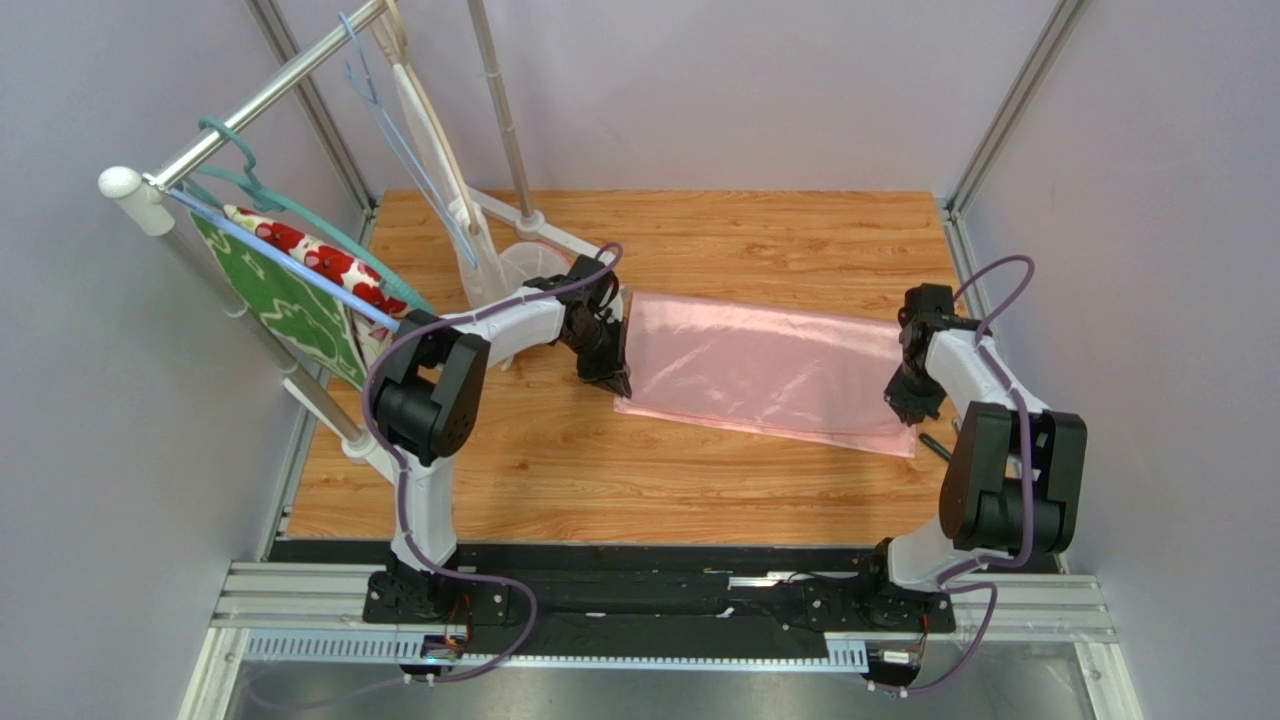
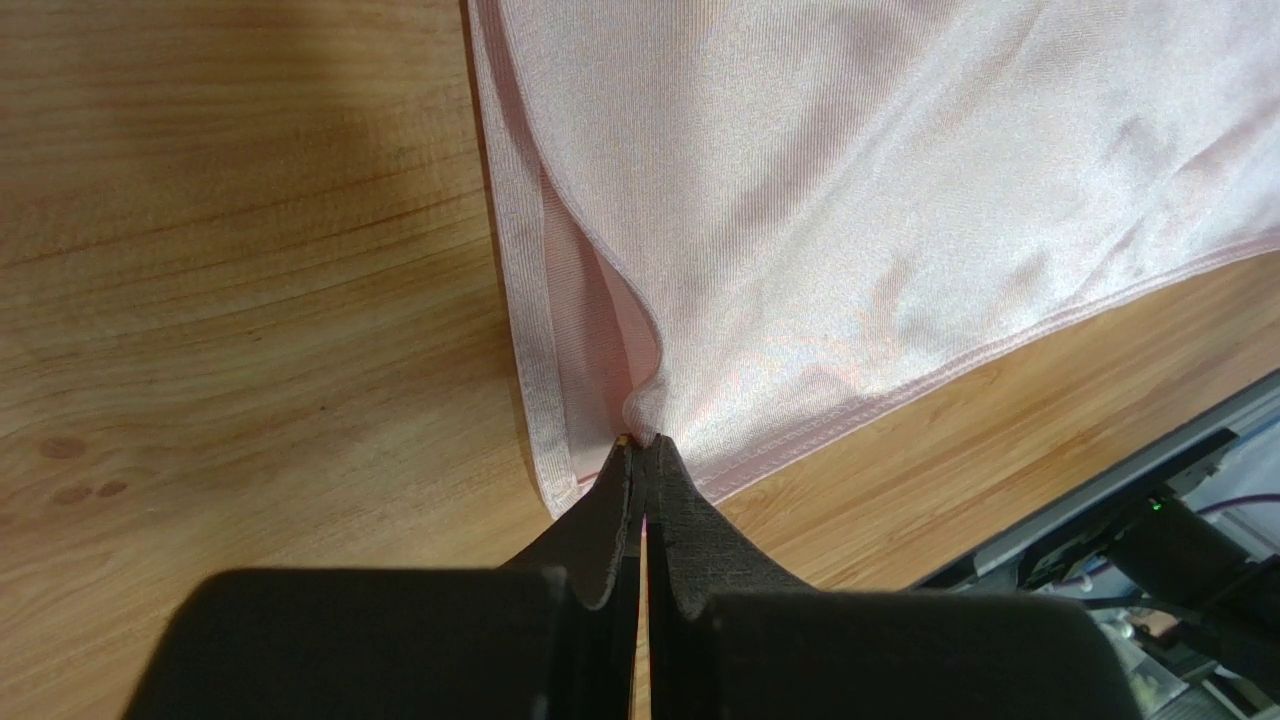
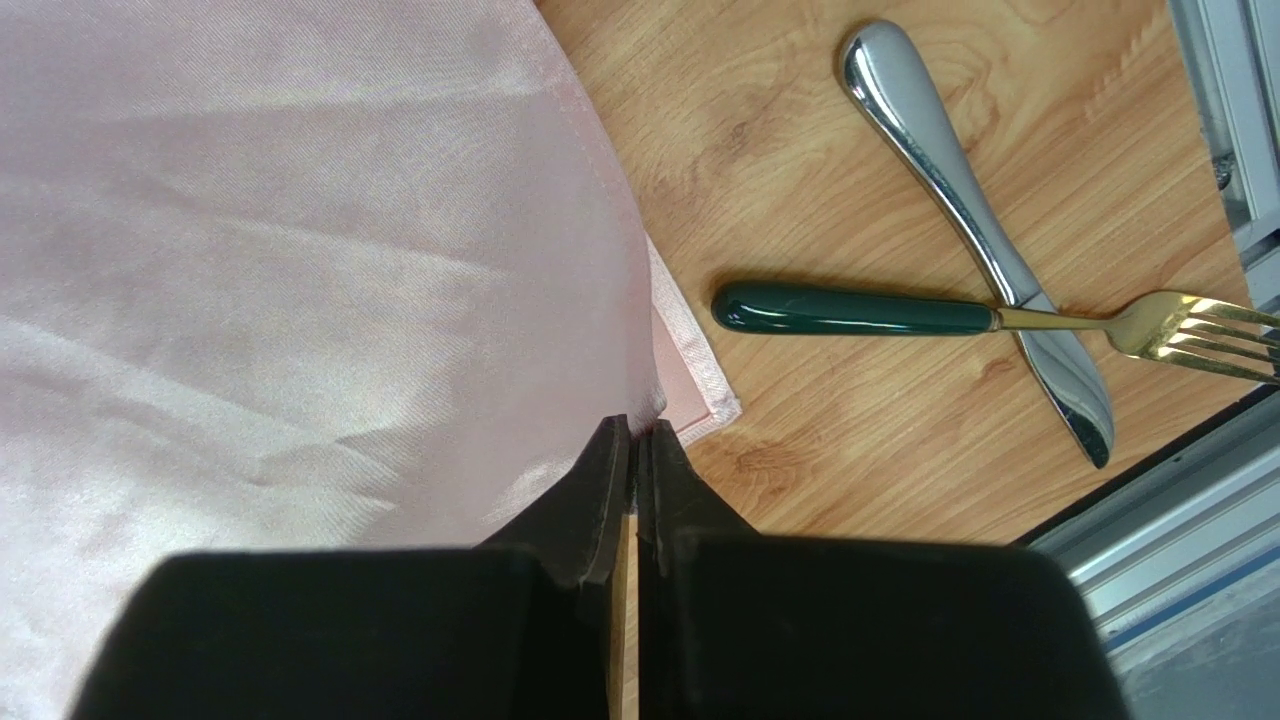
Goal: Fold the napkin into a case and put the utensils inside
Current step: Fold and flatten the napkin at the center of the board.
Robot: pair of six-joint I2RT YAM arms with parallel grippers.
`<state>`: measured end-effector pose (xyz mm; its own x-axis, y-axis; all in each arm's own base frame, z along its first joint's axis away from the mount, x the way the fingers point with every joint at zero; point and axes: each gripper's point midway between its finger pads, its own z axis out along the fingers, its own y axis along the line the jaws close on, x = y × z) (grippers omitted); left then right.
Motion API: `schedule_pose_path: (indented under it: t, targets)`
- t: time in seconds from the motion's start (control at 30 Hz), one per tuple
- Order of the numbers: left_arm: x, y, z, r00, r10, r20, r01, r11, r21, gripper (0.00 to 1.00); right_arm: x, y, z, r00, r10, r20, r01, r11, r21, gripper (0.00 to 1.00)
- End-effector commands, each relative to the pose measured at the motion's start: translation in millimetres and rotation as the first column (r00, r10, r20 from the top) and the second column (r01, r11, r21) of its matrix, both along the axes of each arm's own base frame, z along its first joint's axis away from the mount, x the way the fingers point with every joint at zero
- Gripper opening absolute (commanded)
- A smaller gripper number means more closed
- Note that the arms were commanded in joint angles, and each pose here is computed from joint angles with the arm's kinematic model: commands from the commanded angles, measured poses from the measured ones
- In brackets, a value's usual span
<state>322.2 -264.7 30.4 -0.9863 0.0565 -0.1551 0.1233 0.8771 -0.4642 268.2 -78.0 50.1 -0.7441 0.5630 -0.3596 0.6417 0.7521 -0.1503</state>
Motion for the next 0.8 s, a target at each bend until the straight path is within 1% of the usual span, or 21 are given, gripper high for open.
schedule_pose_path:
  t: [0.0,0.3,0.6,0.77]
  targets:
    - [0,2,11,0.999,-0.019,0.026,0.019,1.0,0.011,0.0,3,-5,18,0.999,-0.017,0.048,0.018,1.0,-0.025,0.0]
    - [1,9,9,0.999,-0.014,0.038,0.012,0.999,0.042,0.0,-4,-1,3,1.0,-0.017,0.017,0.017,1.0,-0.003,0.0]
    - [-7,10,-7,1.0,-0.015,-0.005,0.016,0.998,0.055,0.0,-10,-2,-19,0.998,-0.022,-0.053,0.021,1.0,-0.008,0.0]
    - [-9,15,-11,1.0,-0.015,-0.009,0.016,0.997,0.073,0.0,-10,-3,-27,0.997,-0.025,-0.078,0.025,1.0,-0.007,0.0]
